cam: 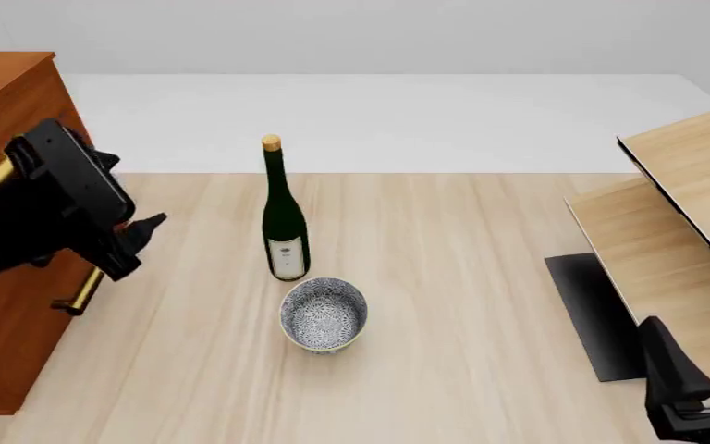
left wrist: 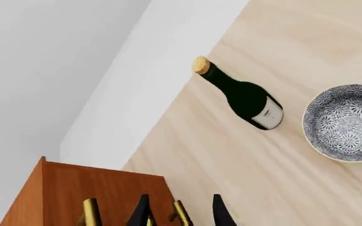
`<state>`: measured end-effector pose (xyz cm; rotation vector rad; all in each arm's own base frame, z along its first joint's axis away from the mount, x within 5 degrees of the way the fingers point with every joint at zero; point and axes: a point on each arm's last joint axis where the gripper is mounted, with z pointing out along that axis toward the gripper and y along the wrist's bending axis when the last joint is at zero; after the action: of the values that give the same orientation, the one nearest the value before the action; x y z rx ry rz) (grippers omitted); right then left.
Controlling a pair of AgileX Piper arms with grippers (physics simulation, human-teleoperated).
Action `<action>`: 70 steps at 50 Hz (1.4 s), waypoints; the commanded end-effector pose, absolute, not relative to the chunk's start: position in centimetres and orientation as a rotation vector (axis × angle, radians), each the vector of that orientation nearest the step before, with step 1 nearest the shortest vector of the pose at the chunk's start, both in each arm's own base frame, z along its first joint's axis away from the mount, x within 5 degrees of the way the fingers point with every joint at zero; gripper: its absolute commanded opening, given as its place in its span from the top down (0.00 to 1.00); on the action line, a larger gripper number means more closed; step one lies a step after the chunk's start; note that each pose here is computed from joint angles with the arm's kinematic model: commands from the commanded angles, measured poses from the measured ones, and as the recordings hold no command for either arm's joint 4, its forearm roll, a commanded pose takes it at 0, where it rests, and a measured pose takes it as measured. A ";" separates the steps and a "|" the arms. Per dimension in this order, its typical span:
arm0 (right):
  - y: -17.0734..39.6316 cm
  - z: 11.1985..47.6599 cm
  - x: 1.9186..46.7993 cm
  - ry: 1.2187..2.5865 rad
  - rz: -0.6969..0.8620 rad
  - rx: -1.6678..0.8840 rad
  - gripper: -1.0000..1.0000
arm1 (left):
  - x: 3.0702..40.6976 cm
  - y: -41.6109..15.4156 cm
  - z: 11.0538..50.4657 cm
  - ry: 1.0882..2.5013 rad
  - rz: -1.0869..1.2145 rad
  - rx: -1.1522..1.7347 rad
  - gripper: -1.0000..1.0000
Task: Close the bottom drawer of the cabinet and open the top drawer.
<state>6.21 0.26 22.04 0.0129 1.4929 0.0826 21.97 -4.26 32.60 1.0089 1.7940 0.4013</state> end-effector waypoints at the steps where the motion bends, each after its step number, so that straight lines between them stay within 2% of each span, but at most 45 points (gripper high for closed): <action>1: 0.3 22.1 6.3 1.493 0.083 0.014 0.00 | 20.7 -2.3 32.1 1.705 0.603 1.121 0.00; 8: 0.3 22.1 6.4 1.493 0.084 0.014 0.00 | 19.8 -1.2 31.4 1.651 0.722 1.162 0.00; 11: 0.3 22.2 6.4 1.493 0.083 0.017 0.00 | 19.6 -1.1 31.4 1.679 0.709 1.164 0.00; 14: 0.2 22.2 6.3 1.493 0.083 0.020 0.00 | 18.3 0.4 30.2 1.639 0.853 1.195 0.00; 22: 0.2 22.2 6.3 1.493 0.088 0.023 0.00 | 18.7 0.8 31.1 1.636 0.883 1.194 0.00; 43: 0.2 22.1 6.3 1.494 0.094 0.039 0.00 | 19.6 2.9 28.9 1.495 1.192 1.297 0.00; 58: 0.2 22.2 6.4 1.494 0.095 0.038 0.00 | 19.7 3.8 29.3 1.468 1.284 1.282 0.00; 70: 0.2 22.3 6.4 1.493 0.094 0.041 0.00 | 20.7 4.8 28.9 1.498 1.304 1.262 0.00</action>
<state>6.39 0.21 22.22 0.0392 1.4935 0.0941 20.04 3.96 29.19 1.2724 1.4892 1.2653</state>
